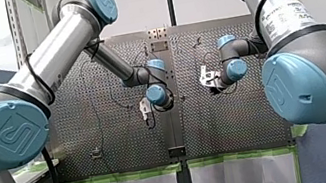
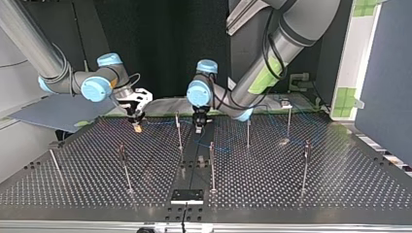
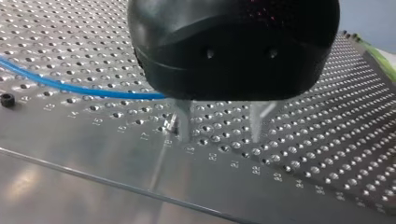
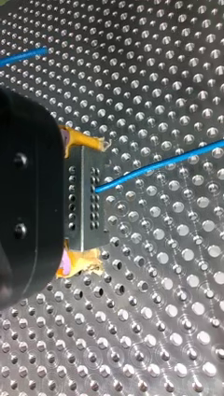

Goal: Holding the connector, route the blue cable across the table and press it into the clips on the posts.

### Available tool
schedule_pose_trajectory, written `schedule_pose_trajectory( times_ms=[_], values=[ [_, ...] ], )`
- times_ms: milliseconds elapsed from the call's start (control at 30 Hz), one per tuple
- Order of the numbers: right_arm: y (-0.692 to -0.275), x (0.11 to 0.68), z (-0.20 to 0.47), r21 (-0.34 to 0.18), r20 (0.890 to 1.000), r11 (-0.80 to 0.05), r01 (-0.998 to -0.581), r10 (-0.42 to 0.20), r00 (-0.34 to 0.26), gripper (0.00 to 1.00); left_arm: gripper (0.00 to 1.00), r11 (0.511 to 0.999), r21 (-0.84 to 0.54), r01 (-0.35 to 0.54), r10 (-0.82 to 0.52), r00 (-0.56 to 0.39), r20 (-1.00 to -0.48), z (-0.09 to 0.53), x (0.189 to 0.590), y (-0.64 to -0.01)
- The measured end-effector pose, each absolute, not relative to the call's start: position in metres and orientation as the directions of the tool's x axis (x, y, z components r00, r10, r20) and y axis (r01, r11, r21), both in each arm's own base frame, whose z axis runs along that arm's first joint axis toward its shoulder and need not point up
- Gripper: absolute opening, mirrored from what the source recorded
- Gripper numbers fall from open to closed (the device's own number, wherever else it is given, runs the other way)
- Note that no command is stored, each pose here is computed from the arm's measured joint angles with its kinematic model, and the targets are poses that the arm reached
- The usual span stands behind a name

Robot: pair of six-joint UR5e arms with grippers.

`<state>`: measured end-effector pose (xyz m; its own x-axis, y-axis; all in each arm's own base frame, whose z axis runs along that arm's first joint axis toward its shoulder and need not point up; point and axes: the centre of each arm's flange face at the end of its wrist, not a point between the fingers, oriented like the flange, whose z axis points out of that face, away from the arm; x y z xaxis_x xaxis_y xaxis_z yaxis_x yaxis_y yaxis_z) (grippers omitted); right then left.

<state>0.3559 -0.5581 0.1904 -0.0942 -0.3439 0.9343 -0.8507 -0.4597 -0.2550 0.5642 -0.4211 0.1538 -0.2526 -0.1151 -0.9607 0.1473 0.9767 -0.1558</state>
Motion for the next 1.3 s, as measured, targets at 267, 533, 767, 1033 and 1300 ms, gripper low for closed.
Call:
schedule_pose_trajectory(
  times_ms=[267,533,767,1033,1300],
  values=[
    [-0.558,0.356,0.19,-0.257,0.933,-0.464,-0.848,-0.346,-0.093,0.0,0.99,0.977,-0.137,0.161,-0.087,-0.285,-0.955,0.157,0.556,-0.424],
    [-0.558,0.355,0.19,-0.258,0.932,-0.465,-0.847,-0.349,-0.093,0.0,0.99,0.973,-0.132,0.187,-0.076,-0.281,-0.957,0.186,0.541,-0.433],
    [-0.559,0.35,0.189,-0.261,0.927,-0.453,-0.852,-0.365,-0.09,0.0,0.99,0.974,-0.099,0.206,-0.031,-0.306,-0.951,0.192,0.524,-0.44],
    [-0.556,0.344,0.189,-0.263,0.916,-0.441,-0.858,-0.394,-0.078,0.0,0.99,0.971,-0.082,0.225,-0.011,-0.301,-0.953,0.205,0.495,-0.446],
    [-0.558,0.337,0.191,-0.262,0.912,-0.429,-0.864,-0.403,-0.076,0.0,0.99,0.964,-0.097,0.249,-0.018,-0.302,-0.953,0.207,0.459,-0.464]
  ],
)
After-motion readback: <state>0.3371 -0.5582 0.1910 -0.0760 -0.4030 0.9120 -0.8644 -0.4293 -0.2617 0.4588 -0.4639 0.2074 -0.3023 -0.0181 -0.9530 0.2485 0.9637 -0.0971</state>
